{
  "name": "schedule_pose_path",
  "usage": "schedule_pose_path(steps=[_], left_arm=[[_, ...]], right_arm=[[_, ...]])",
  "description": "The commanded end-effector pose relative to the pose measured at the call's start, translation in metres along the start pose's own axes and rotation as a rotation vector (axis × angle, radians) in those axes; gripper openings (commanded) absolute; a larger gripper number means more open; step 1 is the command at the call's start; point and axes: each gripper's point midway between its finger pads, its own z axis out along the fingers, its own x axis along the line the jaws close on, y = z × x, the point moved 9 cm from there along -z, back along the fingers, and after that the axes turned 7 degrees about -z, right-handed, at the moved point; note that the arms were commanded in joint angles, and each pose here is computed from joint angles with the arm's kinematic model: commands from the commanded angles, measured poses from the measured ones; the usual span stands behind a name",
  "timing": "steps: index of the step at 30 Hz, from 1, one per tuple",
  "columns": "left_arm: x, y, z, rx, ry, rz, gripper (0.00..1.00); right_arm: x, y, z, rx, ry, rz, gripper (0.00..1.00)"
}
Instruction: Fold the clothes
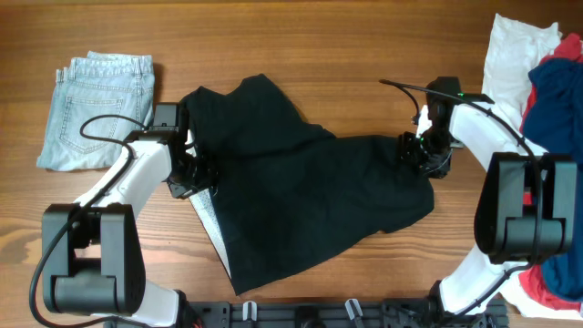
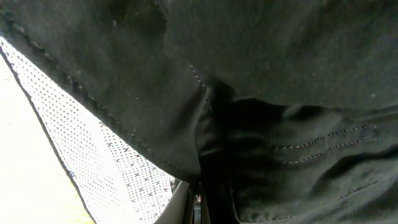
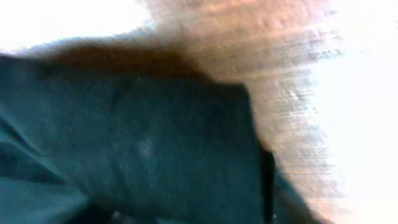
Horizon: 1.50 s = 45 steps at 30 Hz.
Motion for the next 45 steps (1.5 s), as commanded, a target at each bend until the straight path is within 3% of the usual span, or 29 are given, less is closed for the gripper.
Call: schedule_pose_path(steps=[1,5,9,14,17,21,24,27,31,32,36,40,45], left_arm=[[0.006,0.002,0.002,-0.041,0.052,0.022,0.04],[0.002,0.008,0.001,-0.077,0.03,0.088,0.04],[-0.001,0.011,0.0,-0.092,0.02,0.136,0.04],[-0.007,0.014,-0.003,-0.107,0.012,0.184,0.04],[-0.007,0.007,-0.002,-0.076,0.028,0.194,0.04],[-0.002,-0.013,-0.001,0.031,0.092,0.2,0.04],[0.003,-0.02,-0.002,0.077,0.12,0.192,0.04],[0.001,-0.023,-0.001,0.104,0.093,0.191,0.04],[-0.013,-0.022,-0.001,0.118,-0.05,0.192,0.05],[-0.017,-0.017,0.0,0.087,-0.068,0.173,0.15],[-0.029,0.001,-0.001,-0.033,-0.128,0.08,0.2],[-0.034,0.017,0.0,-0.14,-0.139,-0.011,0.14],[-0.035,0.022,0.018,-0.128,-0.135,-0.018,0.08]], right_arm=[[0.005,0.004,0.016,0.018,0.07,-0.014,0.04],[-0.017,0.006,-0.006,-0.028,-0.097,0.143,0.04],[-0.036,0.003,-0.057,-0.166,-0.202,0.222,0.04],[-0.04,-0.028,-0.133,-0.39,-0.275,0.272,0.05],[-0.035,-0.054,-0.154,-0.405,-0.266,0.269,0.07],[-0.035,-0.075,-0.152,-0.309,-0.278,0.271,0.14],[-0.036,-0.079,-0.143,-0.272,-0.283,0.27,0.35],[-0.037,-0.08,-0.138,-0.261,-0.284,0.272,0.43],[-0.038,-0.077,-0.14,-0.285,-0.296,0.277,0.45],[-0.038,-0.075,-0.14,-0.299,-0.299,0.277,0.46],[-0.039,-0.067,-0.143,-0.355,-0.306,0.275,0.47],[-0.034,-0.062,-0.143,-0.369,-0.258,0.194,0.5],[-0.018,-0.058,-0.141,-0.371,-0.078,0.023,0.47]])
